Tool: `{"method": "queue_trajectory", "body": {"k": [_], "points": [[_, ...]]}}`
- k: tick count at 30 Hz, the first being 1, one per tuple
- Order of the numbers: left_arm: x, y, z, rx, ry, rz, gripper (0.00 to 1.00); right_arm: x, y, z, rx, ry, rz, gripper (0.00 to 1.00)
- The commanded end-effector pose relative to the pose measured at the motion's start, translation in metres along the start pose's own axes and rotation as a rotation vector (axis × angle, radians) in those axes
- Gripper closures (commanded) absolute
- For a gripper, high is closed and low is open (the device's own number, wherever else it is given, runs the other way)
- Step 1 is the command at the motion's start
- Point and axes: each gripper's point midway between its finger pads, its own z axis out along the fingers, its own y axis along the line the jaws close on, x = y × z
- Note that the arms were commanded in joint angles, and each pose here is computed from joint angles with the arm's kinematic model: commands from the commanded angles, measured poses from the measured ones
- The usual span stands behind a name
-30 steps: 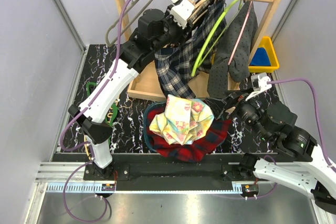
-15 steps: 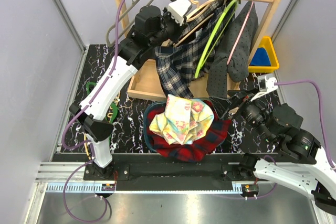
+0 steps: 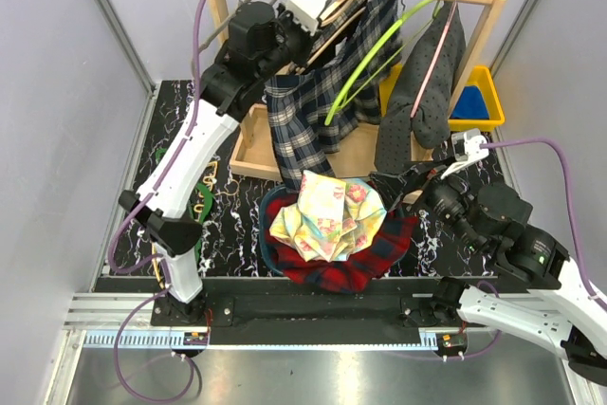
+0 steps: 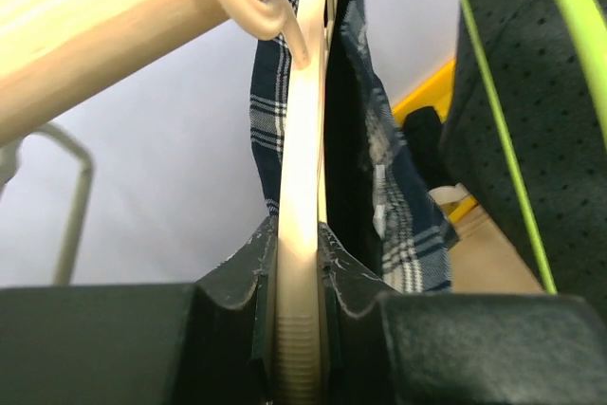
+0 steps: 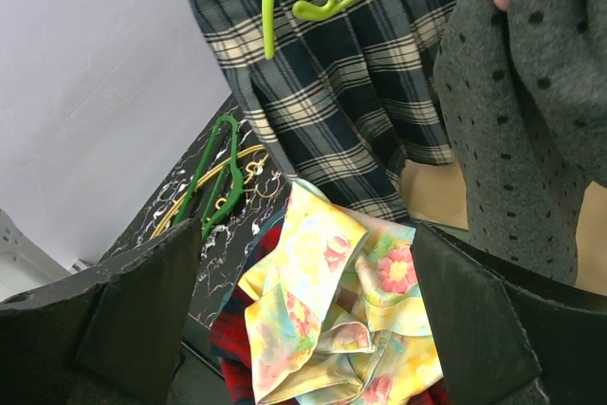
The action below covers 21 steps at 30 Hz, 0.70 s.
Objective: Remove the skirt from the hanger
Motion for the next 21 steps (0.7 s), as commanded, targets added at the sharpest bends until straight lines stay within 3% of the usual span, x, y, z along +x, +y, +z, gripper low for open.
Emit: {"method": "queue_trajectory", "body": {"k": [1,11,17,21], "points": [[-0.118,0.066,-0.089,-0.217,-0.324,0.045,1.00,-0.020,0.011,0.002,-0.032,-0.058,0.018,0.00],[-0.081,0.043,-0.197,-0.024,-0.161,0.247,1.00,-0.040,0.027,0.013,-0.066,-0.088,-0.022,0.00],[-0.087,0.002,-0.269,0.147,-0.230,0.319,1.00,-0.076,0.055,0.029,-0.141,-0.169,-0.111,0.00],[-0.083,-0.003,-0.297,0.133,-0.227,0.370,1.00,-0.099,0.072,0.034,-0.200,-0.255,-0.202,0.00]]}}
